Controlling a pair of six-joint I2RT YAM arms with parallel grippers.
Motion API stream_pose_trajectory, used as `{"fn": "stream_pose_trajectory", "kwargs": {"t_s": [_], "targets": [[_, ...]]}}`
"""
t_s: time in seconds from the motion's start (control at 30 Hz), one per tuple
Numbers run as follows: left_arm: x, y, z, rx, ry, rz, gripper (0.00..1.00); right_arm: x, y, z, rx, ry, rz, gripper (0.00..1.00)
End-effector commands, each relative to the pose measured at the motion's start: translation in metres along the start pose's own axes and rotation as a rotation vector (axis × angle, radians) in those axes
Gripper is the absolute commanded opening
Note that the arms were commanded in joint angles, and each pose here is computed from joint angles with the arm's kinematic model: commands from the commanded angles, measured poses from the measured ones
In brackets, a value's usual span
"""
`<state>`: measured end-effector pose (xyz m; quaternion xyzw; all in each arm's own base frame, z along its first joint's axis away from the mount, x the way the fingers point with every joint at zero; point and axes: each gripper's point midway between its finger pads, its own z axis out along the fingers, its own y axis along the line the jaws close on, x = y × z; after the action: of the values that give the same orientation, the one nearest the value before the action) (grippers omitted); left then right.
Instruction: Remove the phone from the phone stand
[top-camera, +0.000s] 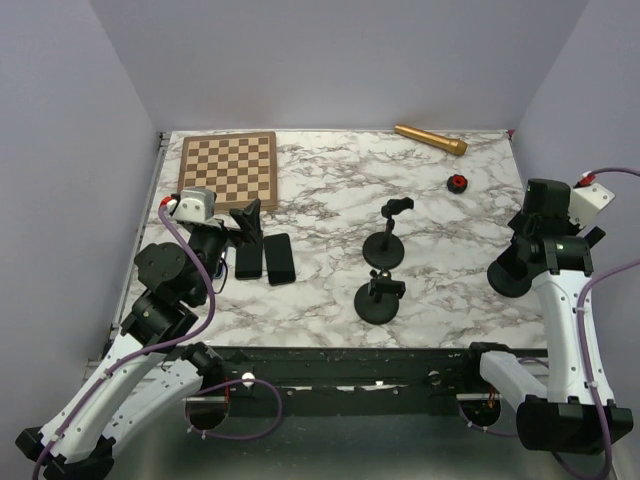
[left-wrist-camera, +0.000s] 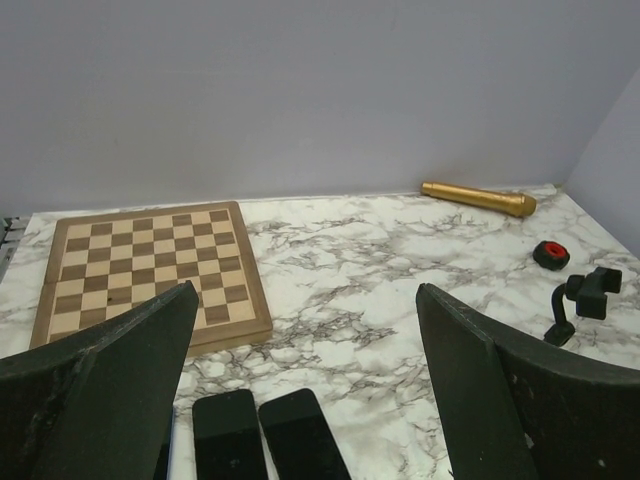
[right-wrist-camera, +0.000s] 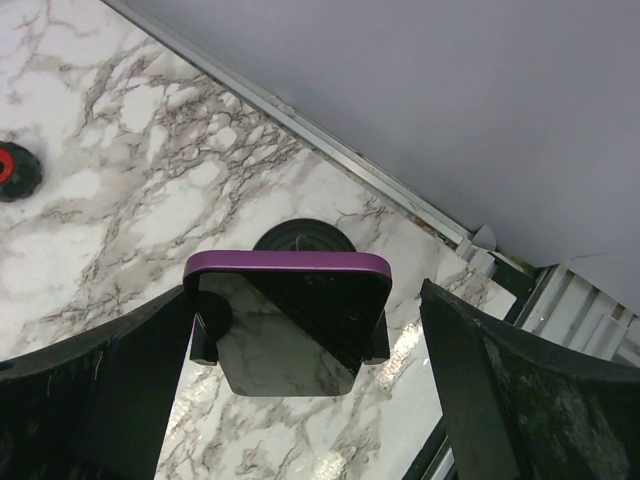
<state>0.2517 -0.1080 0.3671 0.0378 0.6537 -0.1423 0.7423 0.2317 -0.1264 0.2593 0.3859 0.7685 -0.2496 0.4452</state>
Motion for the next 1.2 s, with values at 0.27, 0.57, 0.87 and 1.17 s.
{"fn": "stream_pose_trajectory", "kwargs": {"t_s": [0.27, 0.57, 0.87, 1.17], "targets": [[-0.003, 0.002, 0.002, -0.019, -0.014, 0.01, 0.98, 0.019, 0.008, 0.011, -0.023, 0.03, 0.028, 1.0], [0.003, 0.003, 0.006, -0.027, 0.0, 0.025, 0.98, 0.017, 0.01, 0.011, -0.054, -0.01, 0.054, 0.59], [0.01, -0.001, 0.01, -0.013, 0.027, 0.037, 0.98, 0.009, 0.043, -0.01, -0.298, 0.029, -0.07, 0.22], [0.027, -0.062, 0.014, 0.31, 0.074, 0.046, 0.97, 0.051, 0.096, -0.036, -0.648, 0.202, -0.173, 0.05]]}}
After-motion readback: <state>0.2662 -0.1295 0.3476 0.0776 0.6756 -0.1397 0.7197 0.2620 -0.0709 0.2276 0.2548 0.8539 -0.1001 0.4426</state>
